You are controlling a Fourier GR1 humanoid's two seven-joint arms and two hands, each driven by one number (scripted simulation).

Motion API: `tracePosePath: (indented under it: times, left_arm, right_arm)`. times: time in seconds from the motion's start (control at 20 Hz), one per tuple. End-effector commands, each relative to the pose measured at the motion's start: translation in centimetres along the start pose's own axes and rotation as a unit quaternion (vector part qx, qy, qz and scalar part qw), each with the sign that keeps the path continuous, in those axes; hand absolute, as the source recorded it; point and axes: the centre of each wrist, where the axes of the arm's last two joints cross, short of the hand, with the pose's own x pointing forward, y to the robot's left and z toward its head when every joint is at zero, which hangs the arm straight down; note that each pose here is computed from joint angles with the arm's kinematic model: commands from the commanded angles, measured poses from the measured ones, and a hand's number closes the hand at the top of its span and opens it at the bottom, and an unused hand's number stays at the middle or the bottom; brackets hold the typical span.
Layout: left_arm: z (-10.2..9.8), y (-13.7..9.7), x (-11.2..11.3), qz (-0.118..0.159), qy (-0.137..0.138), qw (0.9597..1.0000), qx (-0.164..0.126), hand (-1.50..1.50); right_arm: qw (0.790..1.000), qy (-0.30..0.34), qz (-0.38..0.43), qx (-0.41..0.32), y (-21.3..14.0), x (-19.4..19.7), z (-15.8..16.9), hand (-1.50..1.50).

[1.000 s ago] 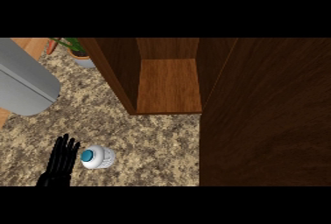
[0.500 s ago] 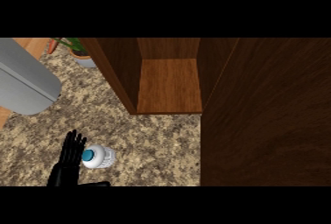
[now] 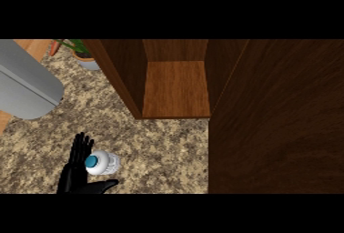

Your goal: Pick up the bottled water, place it into the cabinet and close the cabinet

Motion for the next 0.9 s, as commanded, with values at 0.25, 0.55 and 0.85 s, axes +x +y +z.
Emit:
tracePosePath:
  times: [0.25, 0.55, 0.85]
  left_arm:
    - [-2.4, -0.6, -1.2, 0.086, -0.009, 0.9956, -0.035, -1.50]
    - [-2.4, -1.0, -2.2, 0.121, -0.021, 0.9915, -0.043, 1.50]
    - [-1.2, -2.9, -3.1, 0.134, -0.027, 0.9895, -0.046, 1.50]
  right_arm:
    - [1.000, -0.024, 0.010, 0.004, 0.3, 3.5, -1.1, -1.50]
    - [0.999, -0.038, 0.009, 0.003, 0.5, 3.2, -1.3, -1.50]
    - [0.999, -0.039, 0.018, 0.013, 0.0, 3.5, -1.1, -1.50]
